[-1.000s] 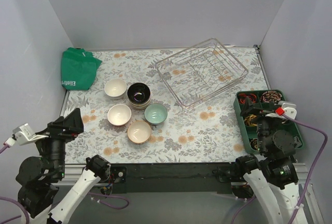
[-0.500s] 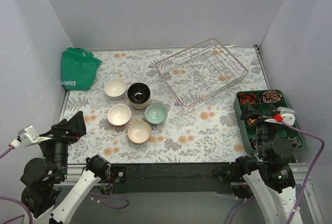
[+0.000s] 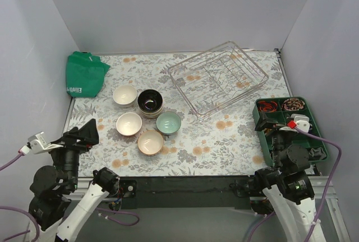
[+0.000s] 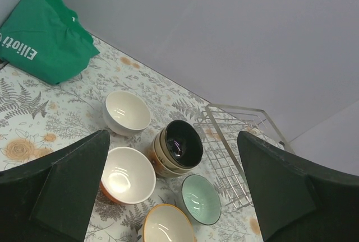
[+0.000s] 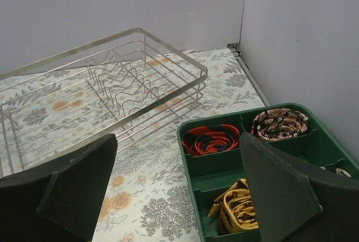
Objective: Unload the bowls from the dish rack
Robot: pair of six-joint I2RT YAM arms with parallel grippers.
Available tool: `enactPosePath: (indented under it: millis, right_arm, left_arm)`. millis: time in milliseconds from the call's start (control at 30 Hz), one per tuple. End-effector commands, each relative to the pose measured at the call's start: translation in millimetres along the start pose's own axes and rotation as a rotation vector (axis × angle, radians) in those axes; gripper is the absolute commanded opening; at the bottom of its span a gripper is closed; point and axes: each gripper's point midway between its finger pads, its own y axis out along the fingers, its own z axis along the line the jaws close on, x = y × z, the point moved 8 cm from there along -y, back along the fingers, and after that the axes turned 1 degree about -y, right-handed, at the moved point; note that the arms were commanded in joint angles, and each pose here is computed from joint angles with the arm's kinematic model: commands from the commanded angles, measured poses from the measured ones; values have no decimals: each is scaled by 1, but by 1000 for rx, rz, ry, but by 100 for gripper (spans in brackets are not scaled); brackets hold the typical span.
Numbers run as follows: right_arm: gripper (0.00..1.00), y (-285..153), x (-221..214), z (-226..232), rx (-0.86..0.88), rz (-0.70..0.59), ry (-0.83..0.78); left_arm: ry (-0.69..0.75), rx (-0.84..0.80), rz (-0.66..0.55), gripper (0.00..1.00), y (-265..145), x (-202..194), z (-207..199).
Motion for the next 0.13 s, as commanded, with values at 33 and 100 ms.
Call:
enactPosePath:
  millis: [33, 100]
  right_arm:
    - [98, -9, 19, -3, 22, -137, 46]
    - [98, -9, 19, -2, 28, -146, 46]
  left_arm:
    - [-17, -22, -29, 98, -2, -1, 3]
    - [-4, -31, -18, 98, -1, -4, 1]
